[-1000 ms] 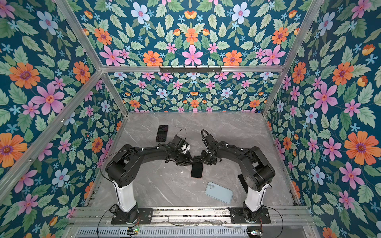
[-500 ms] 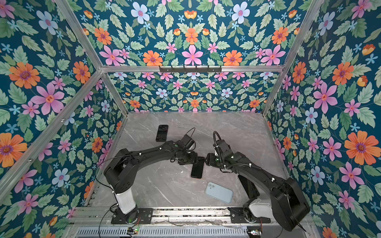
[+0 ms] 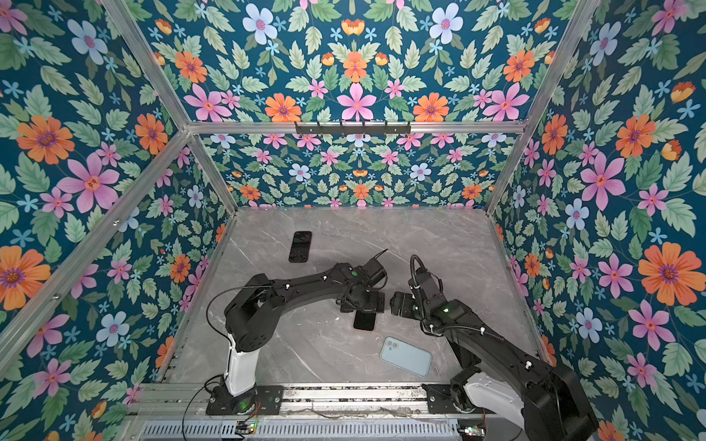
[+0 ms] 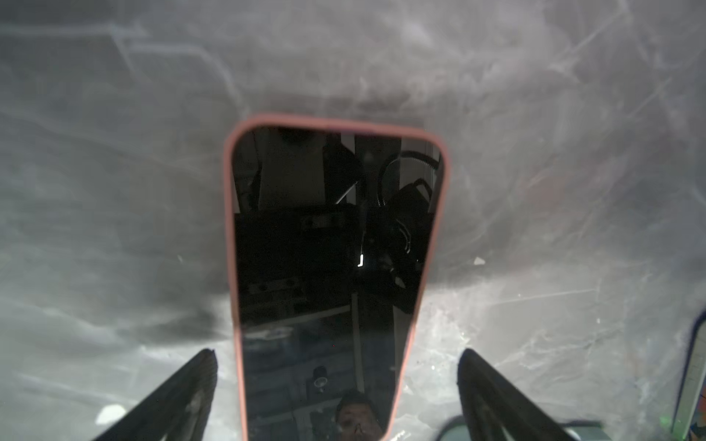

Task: Put the phone into the phone case
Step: 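Open the right gripper and draw it back while the left holds the phone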

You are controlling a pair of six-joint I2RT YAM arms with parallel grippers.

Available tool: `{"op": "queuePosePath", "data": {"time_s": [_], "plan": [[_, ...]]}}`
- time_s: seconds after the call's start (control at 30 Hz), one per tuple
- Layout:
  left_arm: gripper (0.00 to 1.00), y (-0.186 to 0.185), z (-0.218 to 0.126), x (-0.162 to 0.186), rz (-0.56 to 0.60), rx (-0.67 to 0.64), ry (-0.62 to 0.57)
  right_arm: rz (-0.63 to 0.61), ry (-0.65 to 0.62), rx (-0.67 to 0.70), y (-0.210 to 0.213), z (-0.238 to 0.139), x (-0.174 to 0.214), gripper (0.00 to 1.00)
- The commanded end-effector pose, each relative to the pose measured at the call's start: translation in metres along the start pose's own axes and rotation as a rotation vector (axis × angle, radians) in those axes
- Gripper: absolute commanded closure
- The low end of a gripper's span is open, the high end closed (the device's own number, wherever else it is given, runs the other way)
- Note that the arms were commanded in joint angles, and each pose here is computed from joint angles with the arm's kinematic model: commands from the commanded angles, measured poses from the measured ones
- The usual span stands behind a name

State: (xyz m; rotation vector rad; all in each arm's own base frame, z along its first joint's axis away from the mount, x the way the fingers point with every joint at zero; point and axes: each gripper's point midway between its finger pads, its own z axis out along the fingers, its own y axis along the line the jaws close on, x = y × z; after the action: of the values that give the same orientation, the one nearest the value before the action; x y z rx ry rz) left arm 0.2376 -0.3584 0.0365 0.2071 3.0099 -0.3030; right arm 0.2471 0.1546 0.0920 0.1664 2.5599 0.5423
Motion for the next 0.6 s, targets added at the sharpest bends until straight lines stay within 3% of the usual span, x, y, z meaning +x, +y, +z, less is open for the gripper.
{"op": "queuePosePath", "data": {"time_s": [0.0, 0.4, 0.57], "plan": [[0.00, 0.006, 0.001, 0.003, -0.018, -0.042, 0.010, 0.009, -0.020, 0.005, 0.000, 0.005, -0.005, 0.07], [0.00, 0.011, 0.027, 0.012, -0.017, -0.082, 0.069, 0.030, -0.005, 0.006, -0.003, 0.017, 0.000, 0.07], [0.08, 0.016, 0.029, 0.012, -0.027, -0.107, 0.059, 0.035, 0.002, 0.008, -0.002, 0.020, 0.000, 0.07]]}}
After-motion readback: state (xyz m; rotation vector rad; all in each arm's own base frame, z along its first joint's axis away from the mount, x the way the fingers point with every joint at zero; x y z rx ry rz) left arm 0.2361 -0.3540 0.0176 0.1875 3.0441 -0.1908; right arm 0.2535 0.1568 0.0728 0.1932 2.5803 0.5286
